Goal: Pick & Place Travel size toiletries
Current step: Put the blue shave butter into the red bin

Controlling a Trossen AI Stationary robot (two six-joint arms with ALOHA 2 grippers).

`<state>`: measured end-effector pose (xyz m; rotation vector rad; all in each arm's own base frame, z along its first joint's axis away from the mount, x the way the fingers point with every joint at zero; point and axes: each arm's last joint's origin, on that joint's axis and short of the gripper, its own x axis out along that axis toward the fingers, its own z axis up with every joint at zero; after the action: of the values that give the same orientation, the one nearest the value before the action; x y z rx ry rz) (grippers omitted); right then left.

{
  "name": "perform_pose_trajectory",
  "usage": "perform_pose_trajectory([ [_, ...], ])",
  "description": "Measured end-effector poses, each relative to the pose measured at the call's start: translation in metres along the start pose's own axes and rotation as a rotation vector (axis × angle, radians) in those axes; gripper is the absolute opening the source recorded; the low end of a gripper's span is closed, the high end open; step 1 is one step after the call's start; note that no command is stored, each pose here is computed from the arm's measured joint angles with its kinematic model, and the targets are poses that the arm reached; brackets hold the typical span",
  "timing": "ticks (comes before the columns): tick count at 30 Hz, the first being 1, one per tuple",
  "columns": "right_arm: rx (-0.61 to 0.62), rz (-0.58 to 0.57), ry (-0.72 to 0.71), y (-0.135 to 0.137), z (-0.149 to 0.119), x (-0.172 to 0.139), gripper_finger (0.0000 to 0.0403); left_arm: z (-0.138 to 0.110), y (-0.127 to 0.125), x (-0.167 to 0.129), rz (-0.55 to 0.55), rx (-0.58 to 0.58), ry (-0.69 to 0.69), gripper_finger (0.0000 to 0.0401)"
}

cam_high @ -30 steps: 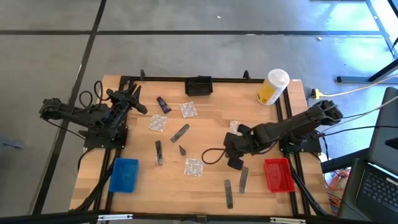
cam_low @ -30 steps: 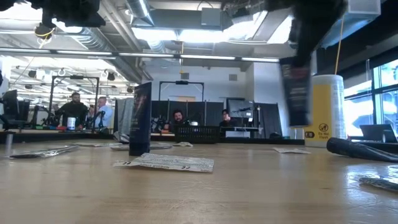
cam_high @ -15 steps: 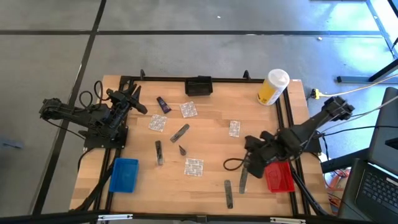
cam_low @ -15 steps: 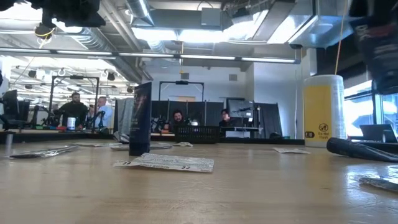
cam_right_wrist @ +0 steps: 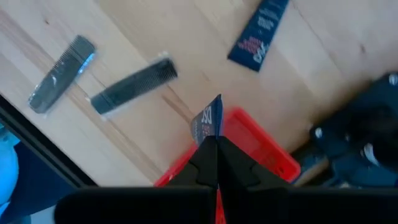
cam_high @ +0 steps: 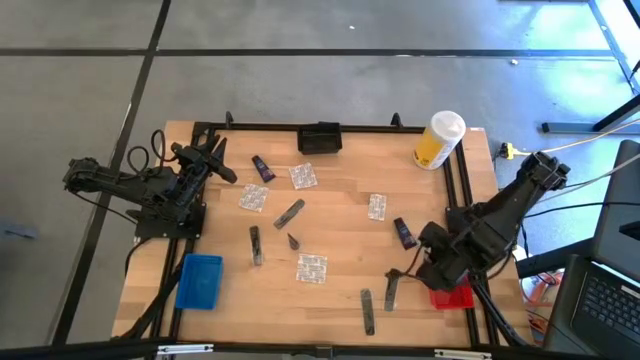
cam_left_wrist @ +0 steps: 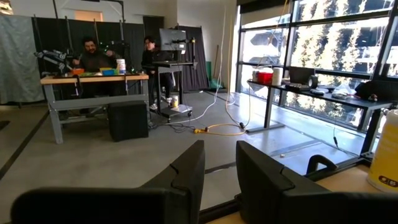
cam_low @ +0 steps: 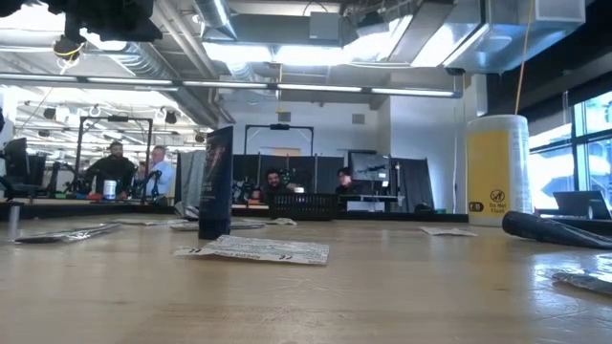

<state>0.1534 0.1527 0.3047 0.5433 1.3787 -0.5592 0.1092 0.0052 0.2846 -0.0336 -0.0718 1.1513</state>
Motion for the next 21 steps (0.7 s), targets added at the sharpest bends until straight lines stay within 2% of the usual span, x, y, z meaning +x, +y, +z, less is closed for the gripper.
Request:
perform_pose_trajectory([
  [13, 0.12, -0.023, 0.007, -0.005, -0.038, -0.004, 0.0, 0.0, 0.0, 0.0, 0.0, 0.0, 0.0, 0.0086],
  [21, 0.188, -0.089, 0.255, -0.006, -0.045, -0.005, 0.0, 0.0, 0.0, 0.0, 0.0, 0.0, 0.0, 0.0086],
])
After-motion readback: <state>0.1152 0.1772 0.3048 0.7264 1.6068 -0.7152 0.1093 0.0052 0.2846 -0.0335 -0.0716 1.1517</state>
